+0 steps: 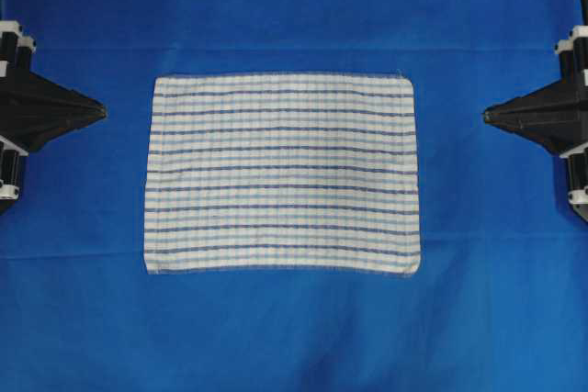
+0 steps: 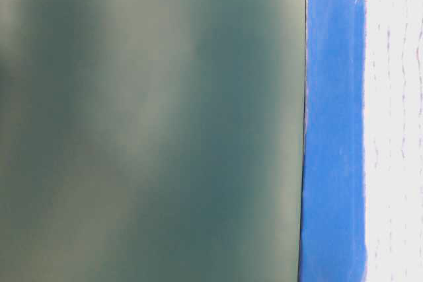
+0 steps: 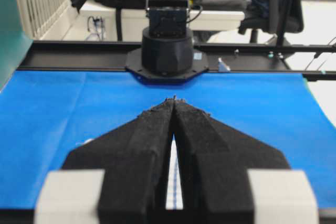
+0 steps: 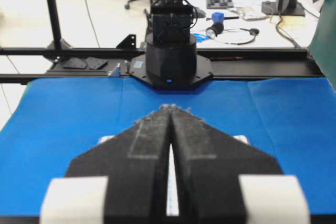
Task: Fold the blue towel.
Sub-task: 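Move both grippers to the towel's top corners and pinch them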
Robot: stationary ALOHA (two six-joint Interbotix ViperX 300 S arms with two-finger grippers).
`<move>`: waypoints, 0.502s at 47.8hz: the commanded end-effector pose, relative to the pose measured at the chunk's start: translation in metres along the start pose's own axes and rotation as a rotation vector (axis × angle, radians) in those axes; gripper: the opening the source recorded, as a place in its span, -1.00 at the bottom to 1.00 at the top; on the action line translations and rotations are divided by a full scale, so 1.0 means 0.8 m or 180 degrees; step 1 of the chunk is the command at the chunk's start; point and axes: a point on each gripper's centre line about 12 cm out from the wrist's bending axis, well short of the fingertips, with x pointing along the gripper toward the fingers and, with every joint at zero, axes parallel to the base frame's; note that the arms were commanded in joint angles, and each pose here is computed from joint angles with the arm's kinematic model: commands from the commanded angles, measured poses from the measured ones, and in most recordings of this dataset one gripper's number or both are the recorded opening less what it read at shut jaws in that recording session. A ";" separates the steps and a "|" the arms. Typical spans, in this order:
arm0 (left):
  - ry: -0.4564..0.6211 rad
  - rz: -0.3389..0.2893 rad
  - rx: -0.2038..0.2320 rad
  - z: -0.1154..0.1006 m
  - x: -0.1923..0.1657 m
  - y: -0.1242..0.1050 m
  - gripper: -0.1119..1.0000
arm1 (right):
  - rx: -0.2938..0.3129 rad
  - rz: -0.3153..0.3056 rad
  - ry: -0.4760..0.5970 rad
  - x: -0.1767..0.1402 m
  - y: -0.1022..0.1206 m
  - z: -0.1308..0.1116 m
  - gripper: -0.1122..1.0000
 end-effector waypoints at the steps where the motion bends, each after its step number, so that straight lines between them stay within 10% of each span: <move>1: -0.0010 0.0138 -0.0012 0.006 0.005 0.010 -0.81 | 0.0033 -0.0107 -0.0059 0.004 -0.008 0.010 -0.80; 24: 0.0923 0.0904 -0.0182 -0.077 0.029 0.079 -0.80 | 0.0207 -0.0867 0.0784 0.031 -0.077 -0.047 -0.80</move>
